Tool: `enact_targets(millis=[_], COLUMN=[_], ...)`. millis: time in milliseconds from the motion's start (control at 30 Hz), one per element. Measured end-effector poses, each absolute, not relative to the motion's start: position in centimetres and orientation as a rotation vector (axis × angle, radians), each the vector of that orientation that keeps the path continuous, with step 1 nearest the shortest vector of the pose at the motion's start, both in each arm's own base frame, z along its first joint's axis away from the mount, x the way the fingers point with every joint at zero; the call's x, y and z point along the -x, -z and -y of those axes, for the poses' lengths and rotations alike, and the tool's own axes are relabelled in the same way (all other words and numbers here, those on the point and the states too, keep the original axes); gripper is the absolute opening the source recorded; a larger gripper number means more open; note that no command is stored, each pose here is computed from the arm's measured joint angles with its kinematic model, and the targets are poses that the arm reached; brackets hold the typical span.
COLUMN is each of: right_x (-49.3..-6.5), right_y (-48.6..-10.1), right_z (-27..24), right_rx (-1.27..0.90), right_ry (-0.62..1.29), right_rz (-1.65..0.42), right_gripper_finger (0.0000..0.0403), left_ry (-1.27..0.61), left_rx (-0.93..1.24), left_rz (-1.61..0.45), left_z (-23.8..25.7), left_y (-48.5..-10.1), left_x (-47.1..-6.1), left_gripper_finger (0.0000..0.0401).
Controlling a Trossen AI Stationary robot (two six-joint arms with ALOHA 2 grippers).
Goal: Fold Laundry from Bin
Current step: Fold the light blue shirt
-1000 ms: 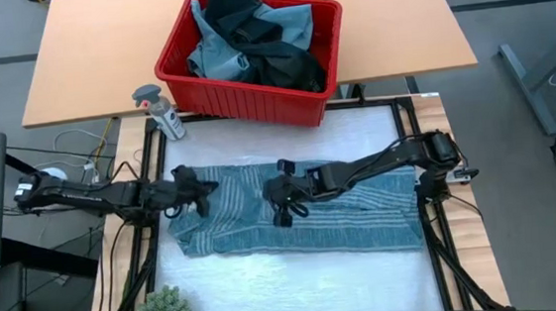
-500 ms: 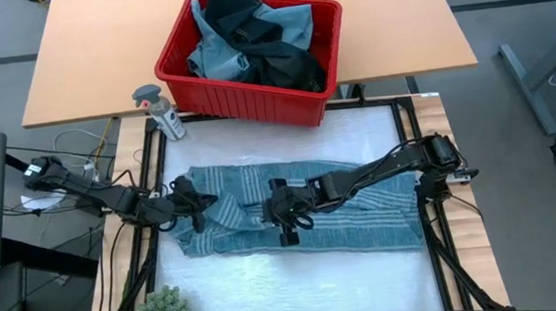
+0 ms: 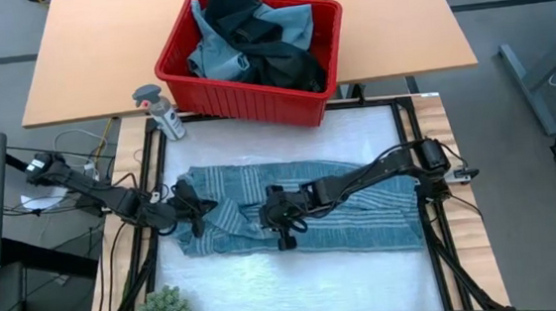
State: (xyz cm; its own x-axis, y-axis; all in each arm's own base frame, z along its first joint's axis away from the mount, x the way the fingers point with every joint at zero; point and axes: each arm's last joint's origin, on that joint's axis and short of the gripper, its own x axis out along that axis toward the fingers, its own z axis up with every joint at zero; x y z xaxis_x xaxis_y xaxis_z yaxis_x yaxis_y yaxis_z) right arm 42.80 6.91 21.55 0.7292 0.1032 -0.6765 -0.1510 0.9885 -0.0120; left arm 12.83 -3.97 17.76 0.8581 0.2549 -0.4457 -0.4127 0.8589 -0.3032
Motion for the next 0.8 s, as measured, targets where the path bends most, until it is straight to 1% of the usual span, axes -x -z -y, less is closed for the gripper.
enact_targets(millis=[367,567,667,800], right_x=[-43.1,-43.1,-43.2,-43.2], right_y=[-21.3,-21.3,-21.3,-21.3], right_z=[-7.1,-7.0,-6.8,-6.5], right_rx=[0.053,0.053,0.056,0.053], right_ry=[-0.17,-0.17,-0.168,-0.162], right_rz=[-0.724,-0.727,-0.724,-0.725], right_gripper_finger=[0.0016,0.0016,0.0016,0.0016], left_ry=[-0.355,-0.281,-0.201,-0.172], left_rx=[0.425,0.401,0.346,0.33], left_rz=[-0.514,-0.553,-0.56,-0.557], left_z=[5.0,5.3,5.5,5.6], left_y=[-16.2,-16.1,-16.3,-16.4], left_x=[-13.5,-13.7,-13.9,-13.9], left_gripper_finger=[0.0,0.0004,0.0024,0.0073])
